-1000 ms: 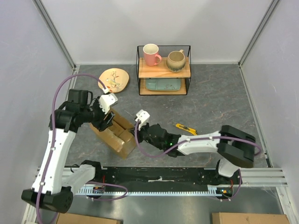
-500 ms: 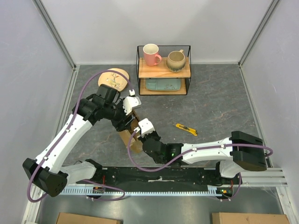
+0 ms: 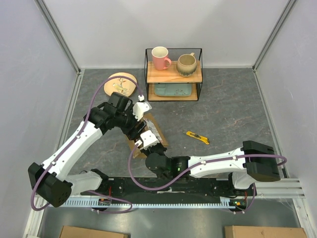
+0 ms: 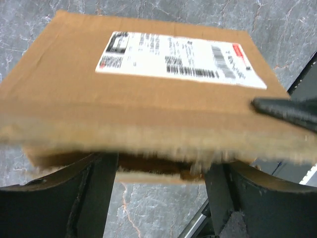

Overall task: Unpack the express box
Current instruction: Open the express box at the center of the board.

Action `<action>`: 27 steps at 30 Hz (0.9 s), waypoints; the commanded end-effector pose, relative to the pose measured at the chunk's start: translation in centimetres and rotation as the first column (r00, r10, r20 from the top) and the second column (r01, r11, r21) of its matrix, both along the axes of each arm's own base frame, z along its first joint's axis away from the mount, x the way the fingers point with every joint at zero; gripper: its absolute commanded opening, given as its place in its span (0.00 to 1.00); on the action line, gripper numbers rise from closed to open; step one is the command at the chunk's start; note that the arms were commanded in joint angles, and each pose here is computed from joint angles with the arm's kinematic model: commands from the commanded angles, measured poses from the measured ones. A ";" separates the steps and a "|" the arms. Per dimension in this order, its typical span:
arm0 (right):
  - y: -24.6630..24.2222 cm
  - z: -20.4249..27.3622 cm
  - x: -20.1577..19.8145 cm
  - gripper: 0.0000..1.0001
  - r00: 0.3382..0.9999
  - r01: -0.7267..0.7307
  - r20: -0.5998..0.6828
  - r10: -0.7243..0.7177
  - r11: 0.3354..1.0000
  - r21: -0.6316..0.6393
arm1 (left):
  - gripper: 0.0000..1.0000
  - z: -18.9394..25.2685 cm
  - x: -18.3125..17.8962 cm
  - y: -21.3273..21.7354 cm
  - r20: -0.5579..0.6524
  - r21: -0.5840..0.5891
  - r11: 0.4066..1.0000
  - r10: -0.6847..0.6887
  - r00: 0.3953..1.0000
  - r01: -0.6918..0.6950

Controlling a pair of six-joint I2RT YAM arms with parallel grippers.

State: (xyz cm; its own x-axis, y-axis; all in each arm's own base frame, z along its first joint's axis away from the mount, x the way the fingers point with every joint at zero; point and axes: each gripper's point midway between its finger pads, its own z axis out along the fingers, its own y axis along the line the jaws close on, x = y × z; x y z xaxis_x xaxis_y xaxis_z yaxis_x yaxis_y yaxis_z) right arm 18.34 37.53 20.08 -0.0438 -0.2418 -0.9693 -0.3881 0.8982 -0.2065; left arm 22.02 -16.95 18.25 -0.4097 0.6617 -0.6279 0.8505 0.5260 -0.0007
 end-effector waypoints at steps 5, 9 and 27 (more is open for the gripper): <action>2.1 1.5 -0.8 0.00 1.000 -0.010 0.010 0.010 0.998 0.061 | 0.75 -0.6 -0.1 -1.4 -0.001 -0.023 1.000 -0.008 1.000 0.008; 1.7 1.3 -0.6 0.00 1.000 0.002 0.006 -0.002 0.998 0.065 | 0.71 -2.8 -0.9 0.7 0.014 0.066 0.998 -0.008 1.000 0.007; -1.4 -3.8 3.8 0.00 0.985 0.080 -0.164 -0.061 0.990 0.114 | 0.64 -1.4 -4.0 4.0 0.048 0.109 0.994 -0.022 0.999 0.016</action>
